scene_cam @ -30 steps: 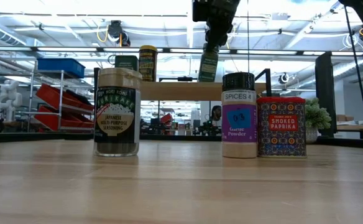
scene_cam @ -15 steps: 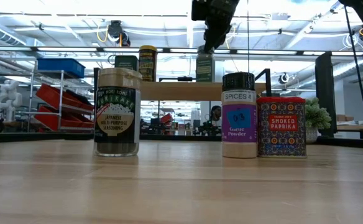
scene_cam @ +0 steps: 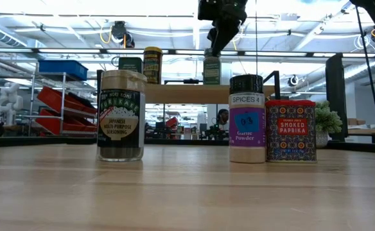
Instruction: Shelf spices
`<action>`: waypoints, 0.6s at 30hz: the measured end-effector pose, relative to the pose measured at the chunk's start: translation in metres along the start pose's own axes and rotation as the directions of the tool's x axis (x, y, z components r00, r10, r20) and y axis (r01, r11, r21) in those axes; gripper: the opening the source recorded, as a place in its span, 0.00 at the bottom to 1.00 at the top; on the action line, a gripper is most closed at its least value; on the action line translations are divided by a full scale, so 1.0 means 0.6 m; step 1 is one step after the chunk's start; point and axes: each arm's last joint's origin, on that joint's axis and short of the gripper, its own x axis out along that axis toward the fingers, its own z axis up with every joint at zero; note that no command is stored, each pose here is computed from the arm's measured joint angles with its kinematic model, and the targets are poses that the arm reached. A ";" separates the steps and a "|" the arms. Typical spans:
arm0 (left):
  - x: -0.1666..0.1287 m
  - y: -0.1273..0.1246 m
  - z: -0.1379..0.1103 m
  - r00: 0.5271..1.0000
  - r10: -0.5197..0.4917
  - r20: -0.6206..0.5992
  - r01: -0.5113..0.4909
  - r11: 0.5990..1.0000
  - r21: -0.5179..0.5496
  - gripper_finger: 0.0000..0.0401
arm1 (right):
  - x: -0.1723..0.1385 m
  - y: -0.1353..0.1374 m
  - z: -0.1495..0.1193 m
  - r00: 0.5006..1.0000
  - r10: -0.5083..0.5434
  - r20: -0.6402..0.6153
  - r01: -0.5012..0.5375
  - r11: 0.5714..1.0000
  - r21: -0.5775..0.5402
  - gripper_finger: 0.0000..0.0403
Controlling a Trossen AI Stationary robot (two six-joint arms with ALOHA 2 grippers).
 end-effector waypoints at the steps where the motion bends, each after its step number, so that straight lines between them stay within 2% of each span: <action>1: 0.000 0.000 0.000 1.000 0.000 0.000 0.000 1.000 0.000 0.76 | 0.000 0.000 0.001 1.000 -0.002 0.003 0.002 1.000 -0.014 0.58; 6: 0.000 0.000 0.000 1.000 0.001 0.000 -0.001 1.000 0.000 0.76 | 0.000 0.000 0.001 1.000 -0.002 0.005 0.003 0.997 -0.071 0.58; 9: 0.000 0.000 0.000 1.000 0.001 0.000 -0.001 1.000 0.000 0.76 | 0.000 0.000 0.002 1.000 -0.002 0.011 0.002 0.998 -0.058 0.58; 18: 0.000 0.000 0.000 1.000 0.002 0.001 -0.002 1.000 0.000 0.76 | 0.000 0.001 -0.001 1.000 0.017 0.002 -0.017 0.983 0.185 0.62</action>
